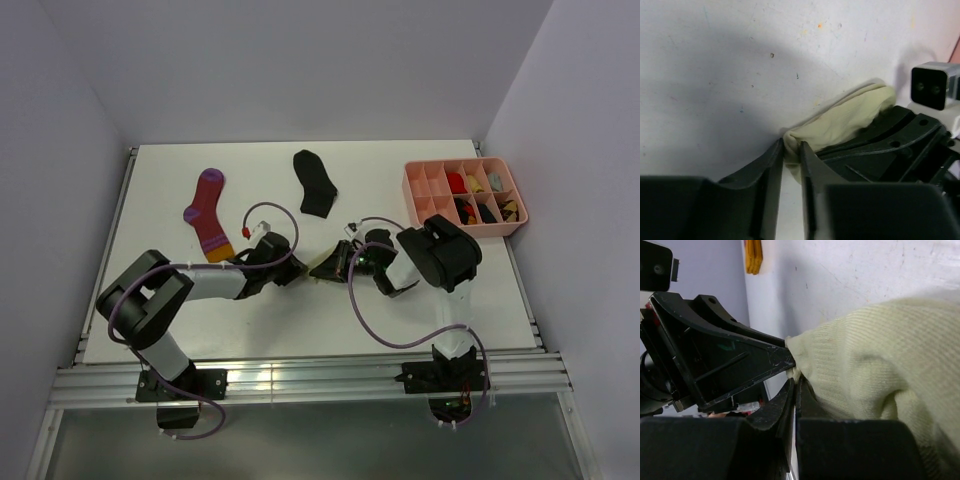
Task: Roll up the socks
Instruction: Roll the sock at the center of the board.
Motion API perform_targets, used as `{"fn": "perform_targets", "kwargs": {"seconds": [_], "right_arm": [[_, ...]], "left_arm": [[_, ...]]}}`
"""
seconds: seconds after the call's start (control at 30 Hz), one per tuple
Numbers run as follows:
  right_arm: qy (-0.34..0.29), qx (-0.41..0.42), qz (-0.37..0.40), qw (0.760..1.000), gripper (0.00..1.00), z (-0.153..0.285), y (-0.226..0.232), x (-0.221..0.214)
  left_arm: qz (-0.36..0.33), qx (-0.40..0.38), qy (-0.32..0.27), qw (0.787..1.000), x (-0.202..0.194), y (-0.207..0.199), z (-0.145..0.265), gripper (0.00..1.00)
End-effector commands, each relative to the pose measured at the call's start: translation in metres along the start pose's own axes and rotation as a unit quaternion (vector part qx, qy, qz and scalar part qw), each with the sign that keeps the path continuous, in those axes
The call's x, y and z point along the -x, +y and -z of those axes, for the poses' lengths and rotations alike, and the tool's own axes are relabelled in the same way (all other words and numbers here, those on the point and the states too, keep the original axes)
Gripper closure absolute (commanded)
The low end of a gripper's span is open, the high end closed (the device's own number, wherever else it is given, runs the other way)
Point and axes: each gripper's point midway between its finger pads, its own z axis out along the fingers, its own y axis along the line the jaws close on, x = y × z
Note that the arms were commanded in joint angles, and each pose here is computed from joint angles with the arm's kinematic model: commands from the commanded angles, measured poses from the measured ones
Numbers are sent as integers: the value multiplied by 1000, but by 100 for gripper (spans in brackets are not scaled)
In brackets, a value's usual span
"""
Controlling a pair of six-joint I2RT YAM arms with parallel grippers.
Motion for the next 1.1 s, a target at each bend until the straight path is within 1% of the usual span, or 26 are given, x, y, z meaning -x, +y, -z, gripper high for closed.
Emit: {"fn": "perform_targets", "kwargs": {"seconds": [0.0, 0.07, 0.1, 0.13, 0.17, 0.2, 0.23, 0.3, 0.33, 0.37, 0.4, 0.43, 0.47, 0.53, 0.67, 0.77, 0.93, 0.97, 1.07], "right_arm": [[-1, -71, 4, 997, 96, 7, -31, -4], [-2, -85, 11, 996, 94, 8, -31, -4], [-1, -90, 23, 996, 92, 9, -31, -4], [-2, -93, 32, 995, 91, 9, -30, -3], [-4, -99, 38, 994, 88, 9, -25, -1], [-3, -103, 61, 993, 85, 10, -23, 1], [-5, -109, 72, 991, 78, 11, -21, 3], [-11, -129, 113, 985, 71, 13, -11, 8], [-12, -136, 127, 982, 63, 14, -8, 9], [-6, -150, 136, 979, 59, 14, -5, 5], [-20, -157, 166, 973, 57, 17, 3, 13], [-25, -166, 178, 970, 53, 19, 5, 15], [-25, -179, 182, 967, 52, 21, 6, 15], [-48, -191, 202, 959, 52, 27, 13, 24], [-74, -245, 221, 941, 54, 36, 9, 42], [-87, -264, 236, 931, 55, 35, 7, 57], [-87, -285, 249, 921, 57, 22, 0, 75], [-79, -297, 254, 917, 57, 20, -10, 76], [-65, -308, 271, 910, 57, 14, -17, 82]], "left_arm": [[-4, -1, 6, 1000, -4, -3, -5, 77], [-7, 1, 6, 1000, -4, -1, -7, 84], [-8, 2, 6, 1000, -4, -1, -7, 90], [-8, 4, 6, 1000, -4, -1, -8, 94], [-11, 5, 6, 1000, -4, 0, -9, 100], [-13, 6, 6, 1000, -4, 0, -9, 100], [-15, 8, 5, 1000, -3, 0, -9, 100], [-23, 10, -2, 1000, 0, -1, -8, 100], [-27, 18, -4, 999, 1, 1, -8, 100], [-35, 15, -10, 999, 5, -3, -6, 100], [-38, 20, -14, 999, 7, -1, -5, 100], [-42, 24, -26, 999, 12, -2, -5, 100], [-50, 26, -30, 998, 14, -3, -3, 100], [-61, 30, -43, 997, 21, -5, -1, 100], [-77, 37, -50, 995, 25, -3, 2, 100], [-85, 38, -48, 994, 24, -2, 2, 100], [-103, 39, -44, 993, 22, 3, 5, 100], [-108, 40, -42, 993, 21, 4, 6, 100], [-127, 46, -41, 990, 21, 10, 11, 100]]}}
